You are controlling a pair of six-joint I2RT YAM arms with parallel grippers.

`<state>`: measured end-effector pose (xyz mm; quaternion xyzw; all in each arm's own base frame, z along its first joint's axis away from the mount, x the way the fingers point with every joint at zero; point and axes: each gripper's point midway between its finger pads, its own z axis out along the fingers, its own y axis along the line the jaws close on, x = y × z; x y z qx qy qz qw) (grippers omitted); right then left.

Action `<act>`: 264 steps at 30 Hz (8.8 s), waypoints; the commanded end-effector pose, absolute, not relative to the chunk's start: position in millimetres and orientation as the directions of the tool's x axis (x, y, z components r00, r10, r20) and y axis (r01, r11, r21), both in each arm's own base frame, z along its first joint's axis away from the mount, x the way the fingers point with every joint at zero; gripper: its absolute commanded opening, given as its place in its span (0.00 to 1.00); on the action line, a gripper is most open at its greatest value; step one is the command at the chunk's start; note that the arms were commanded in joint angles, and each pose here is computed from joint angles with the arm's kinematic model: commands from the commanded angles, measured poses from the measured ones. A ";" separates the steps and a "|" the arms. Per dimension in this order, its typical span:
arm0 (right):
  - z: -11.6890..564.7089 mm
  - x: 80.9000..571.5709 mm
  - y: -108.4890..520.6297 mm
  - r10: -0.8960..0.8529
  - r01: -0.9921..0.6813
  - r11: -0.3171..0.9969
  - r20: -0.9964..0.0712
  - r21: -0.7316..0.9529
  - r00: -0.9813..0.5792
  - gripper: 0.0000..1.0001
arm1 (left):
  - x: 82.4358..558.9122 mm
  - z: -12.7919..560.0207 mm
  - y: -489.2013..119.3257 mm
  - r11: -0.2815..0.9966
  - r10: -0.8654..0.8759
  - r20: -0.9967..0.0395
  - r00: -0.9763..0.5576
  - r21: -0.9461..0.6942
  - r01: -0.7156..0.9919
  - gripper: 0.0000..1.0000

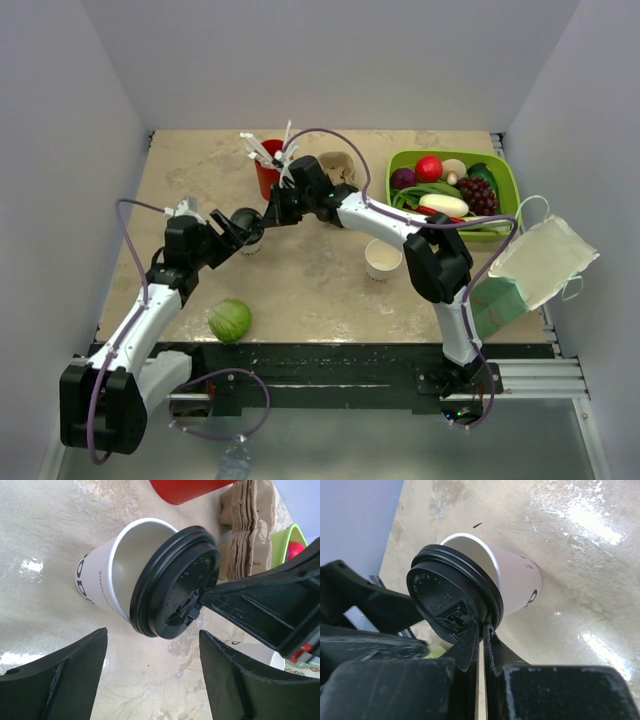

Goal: Pack the takeout coffee

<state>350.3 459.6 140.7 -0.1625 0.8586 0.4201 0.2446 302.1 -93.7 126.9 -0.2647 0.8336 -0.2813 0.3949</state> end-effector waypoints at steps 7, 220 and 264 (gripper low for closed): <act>210.7 350.5 432.5 -0.035 -0.551 0.609 -0.674 0.570 -0.738 0.00 | 311.0 221.6 -58.4 0.728 -0.679 -0.656 -0.328 -0.657 -0.193 1.00; 152.6 269.4 291.2 -0.300 -0.375 0.834 -0.238 0.404 -0.924 0.05 | 270.7 133.2 -234.8 0.744 -0.003 -0.441 -0.898 -0.601 0.292 0.86; 107.5 273.7 296.2 -0.225 -0.368 0.813 -0.338 0.452 -0.914 0.41 | 249.9 66.5 -210.5 0.771 -0.147 -0.344 -0.927 -0.628 0.110 0.24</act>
